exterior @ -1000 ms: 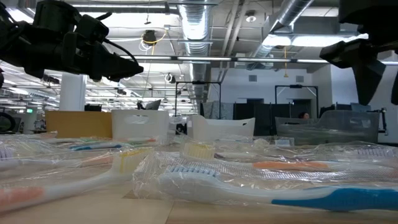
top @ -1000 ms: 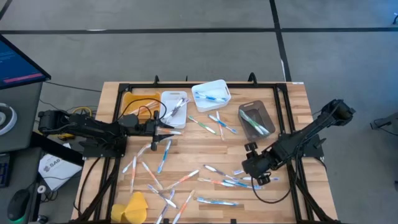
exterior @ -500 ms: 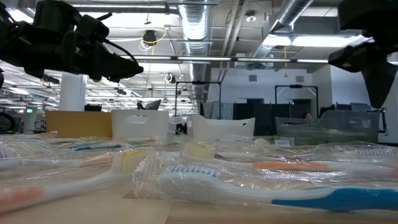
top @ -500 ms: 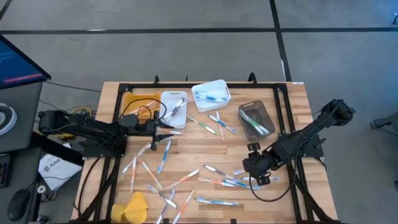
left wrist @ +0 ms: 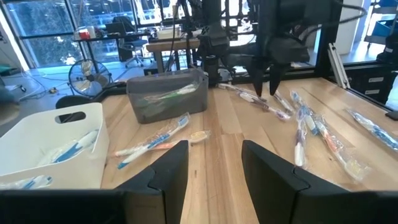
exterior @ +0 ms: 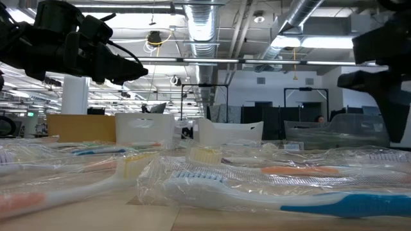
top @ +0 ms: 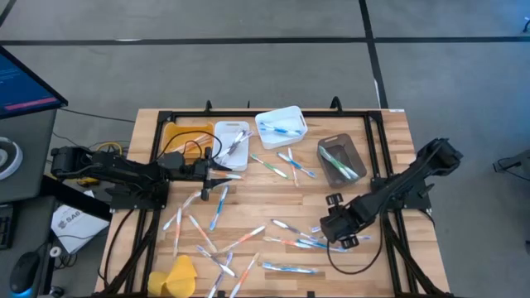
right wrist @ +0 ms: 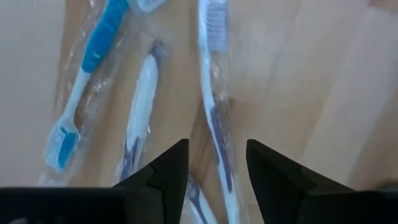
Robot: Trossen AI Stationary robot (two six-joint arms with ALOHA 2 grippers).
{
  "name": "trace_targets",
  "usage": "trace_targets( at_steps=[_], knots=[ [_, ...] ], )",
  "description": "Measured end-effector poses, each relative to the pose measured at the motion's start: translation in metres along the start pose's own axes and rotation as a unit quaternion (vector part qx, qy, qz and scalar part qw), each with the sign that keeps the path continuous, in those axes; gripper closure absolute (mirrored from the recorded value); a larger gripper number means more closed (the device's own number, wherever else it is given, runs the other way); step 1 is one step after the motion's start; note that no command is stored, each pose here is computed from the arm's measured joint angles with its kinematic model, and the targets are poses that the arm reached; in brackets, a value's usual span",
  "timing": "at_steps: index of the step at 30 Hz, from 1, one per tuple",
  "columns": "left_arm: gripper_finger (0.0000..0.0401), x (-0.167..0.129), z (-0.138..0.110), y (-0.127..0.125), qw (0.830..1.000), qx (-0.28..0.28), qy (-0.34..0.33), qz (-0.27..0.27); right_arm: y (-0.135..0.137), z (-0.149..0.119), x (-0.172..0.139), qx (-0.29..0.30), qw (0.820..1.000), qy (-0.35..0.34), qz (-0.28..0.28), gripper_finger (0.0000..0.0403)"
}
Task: Pick & Place Toothbrushes
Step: Put the purple toothbrush into the left white bin
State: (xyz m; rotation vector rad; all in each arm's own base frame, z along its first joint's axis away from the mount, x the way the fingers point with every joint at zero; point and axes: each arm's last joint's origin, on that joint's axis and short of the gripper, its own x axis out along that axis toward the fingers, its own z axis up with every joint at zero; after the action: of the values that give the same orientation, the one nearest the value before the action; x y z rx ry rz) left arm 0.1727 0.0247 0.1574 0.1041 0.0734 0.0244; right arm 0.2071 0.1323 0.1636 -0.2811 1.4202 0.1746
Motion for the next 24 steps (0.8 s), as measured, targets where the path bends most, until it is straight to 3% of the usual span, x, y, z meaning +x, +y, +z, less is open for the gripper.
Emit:
trace_targets(
  at_steps=[6, 11, 24],
  knots=[
    [0.0256, 0.0, 0.0, 0.0, 1.0, 0.0, 0.0, 0.0, 0.0, 0.003, 0.018, -0.018, 0.999, 0.04, 0.012, 0.0246],
    [0.0256, 0.0, 0.0, 0.0, 1.0, 0.0, 0.0, 0.0, -0.004, 0.007, 0.031, 0.005, 0.998, 0.06, 0.014, 0.025],
    [0.0256, 0.0, 0.0, 0.0, 1.0, -0.001, 0.0, 0.0, -0.007, 0.008, 0.034, 0.033, 0.997, 0.064, 0.021, 0.0245]
  ],
)
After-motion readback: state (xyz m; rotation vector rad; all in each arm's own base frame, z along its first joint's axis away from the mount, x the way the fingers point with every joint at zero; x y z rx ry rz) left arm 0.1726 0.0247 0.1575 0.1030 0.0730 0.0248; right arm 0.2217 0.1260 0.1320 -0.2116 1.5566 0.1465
